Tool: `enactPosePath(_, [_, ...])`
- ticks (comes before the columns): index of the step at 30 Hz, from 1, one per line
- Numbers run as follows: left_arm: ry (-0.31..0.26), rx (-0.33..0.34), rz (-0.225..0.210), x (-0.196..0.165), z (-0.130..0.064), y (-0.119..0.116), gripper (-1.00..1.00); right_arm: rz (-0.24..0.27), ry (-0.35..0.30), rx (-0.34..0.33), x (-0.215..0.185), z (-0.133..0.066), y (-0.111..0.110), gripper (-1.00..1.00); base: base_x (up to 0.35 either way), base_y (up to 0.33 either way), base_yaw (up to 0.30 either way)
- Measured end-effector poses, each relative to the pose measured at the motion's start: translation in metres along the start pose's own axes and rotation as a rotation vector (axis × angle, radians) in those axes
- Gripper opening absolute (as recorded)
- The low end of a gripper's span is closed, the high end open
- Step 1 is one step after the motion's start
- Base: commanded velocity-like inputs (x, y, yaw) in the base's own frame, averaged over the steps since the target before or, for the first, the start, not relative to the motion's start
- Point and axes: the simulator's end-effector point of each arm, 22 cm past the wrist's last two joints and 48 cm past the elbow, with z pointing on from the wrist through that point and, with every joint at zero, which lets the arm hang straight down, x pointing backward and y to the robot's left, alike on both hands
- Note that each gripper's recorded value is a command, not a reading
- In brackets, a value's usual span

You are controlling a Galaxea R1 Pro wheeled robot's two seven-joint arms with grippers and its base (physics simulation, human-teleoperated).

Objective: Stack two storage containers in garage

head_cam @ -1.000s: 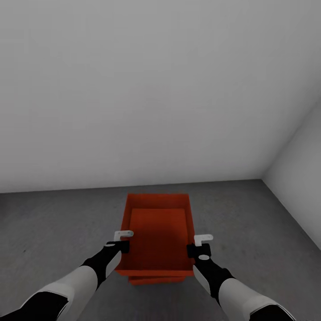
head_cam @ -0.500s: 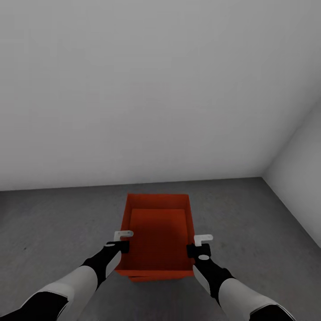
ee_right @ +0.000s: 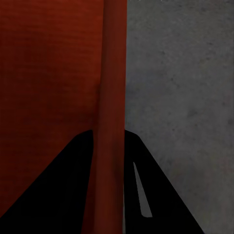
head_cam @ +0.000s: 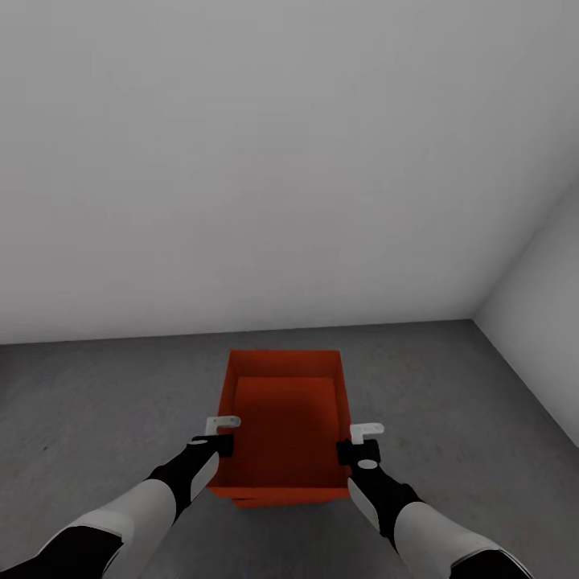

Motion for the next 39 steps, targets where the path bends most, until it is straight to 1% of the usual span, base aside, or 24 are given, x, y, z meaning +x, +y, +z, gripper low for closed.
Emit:
enactPosePath(12, [0.005,-0.001,0.001,0.001,0.000,0.000,-1.00,0.001,0.005,-0.001,0.001,0.000,0.001,-1.00,0.000,0.000,0.000])
enactPosePath(32, [0.025,-0.001,0.002,0.012,0.007,0.000,-1.00,-0.002,0.025,-0.003,0.013,0.005,0.002,-1.00,0.000,0.000,0.002])
enactPosePath(39, [0.024,-0.001,0.002,0.012,0.007,0.000,-1.00,-0.002,0.024,-0.003,0.012,0.005,0.002,-1.00,0.000,0.000,0.205])
